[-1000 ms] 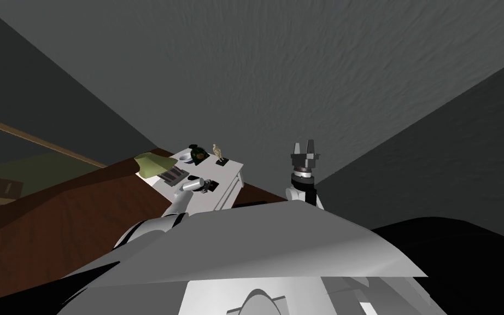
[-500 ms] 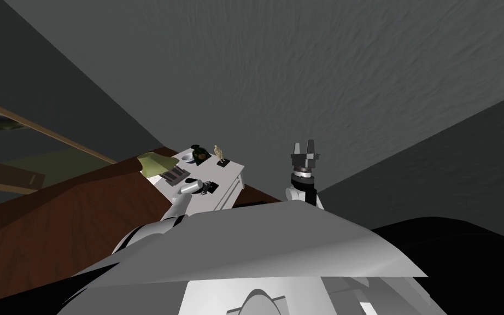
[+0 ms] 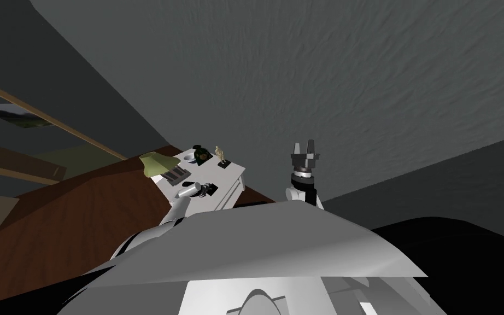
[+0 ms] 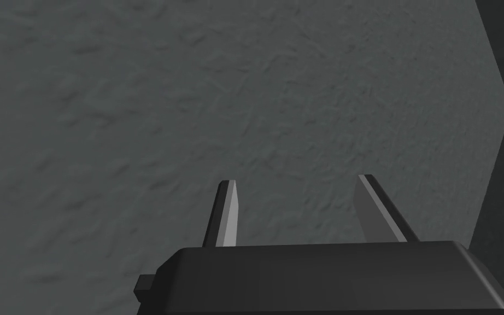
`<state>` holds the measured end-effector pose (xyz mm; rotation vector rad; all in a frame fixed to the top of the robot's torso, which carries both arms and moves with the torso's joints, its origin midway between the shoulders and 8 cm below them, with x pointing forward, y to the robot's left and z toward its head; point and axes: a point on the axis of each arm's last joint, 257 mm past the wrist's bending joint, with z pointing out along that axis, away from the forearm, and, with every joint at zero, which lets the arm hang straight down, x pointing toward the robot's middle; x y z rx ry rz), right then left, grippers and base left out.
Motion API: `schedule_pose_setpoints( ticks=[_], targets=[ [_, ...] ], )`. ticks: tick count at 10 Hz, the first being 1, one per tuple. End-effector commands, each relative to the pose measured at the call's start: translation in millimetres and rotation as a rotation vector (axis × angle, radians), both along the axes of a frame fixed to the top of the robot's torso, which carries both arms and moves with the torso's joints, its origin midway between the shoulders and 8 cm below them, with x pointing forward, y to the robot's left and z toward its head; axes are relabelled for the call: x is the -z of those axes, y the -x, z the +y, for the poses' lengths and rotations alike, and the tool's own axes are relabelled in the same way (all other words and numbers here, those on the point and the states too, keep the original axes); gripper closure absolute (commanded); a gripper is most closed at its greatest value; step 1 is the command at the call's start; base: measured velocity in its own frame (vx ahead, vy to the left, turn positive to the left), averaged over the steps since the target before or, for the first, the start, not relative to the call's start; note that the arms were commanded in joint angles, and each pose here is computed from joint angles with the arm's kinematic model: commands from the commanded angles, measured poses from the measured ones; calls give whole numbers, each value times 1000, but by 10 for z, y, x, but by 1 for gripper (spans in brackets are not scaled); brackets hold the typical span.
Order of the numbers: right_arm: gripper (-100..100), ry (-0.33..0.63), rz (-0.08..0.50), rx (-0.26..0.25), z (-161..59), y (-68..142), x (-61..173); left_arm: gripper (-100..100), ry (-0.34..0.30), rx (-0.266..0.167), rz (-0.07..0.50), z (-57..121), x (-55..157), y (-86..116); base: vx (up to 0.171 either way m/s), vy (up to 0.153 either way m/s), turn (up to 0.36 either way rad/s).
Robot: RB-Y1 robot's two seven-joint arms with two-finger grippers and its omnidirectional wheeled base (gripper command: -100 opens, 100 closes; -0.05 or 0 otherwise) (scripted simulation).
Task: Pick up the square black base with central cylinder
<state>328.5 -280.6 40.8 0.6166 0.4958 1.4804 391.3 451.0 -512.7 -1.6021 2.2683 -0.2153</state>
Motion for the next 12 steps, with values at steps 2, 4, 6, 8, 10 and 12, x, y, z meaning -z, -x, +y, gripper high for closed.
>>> schedule_pose_setpoints(
  ticks=[2,4,6,8,10,12],
  targets=[
    [0,0,0,0,0,0,0,-100,-5,25,-1,23,24,70,69,-63,74],
    [0,0,0,0,0,0,-1,100,-4,22,-1,18,20,67,8,-12,11],
    [0,0,0,0,0,0,-1,100,-4,21,0,19,22,72,0,0,0],
    [0,0,0,0,0,0,-1,100,-4,21,0,18,23,71,0,0,0],
    [0,0,0,0,0,0,-1,100,-5,8,1,-5,-15,-10,-43,17,-67],
    [0,0,0,0,0,-1,-1,100,-2,-7,2,-17,-34,-49,-95,61,-99]
  ],
)
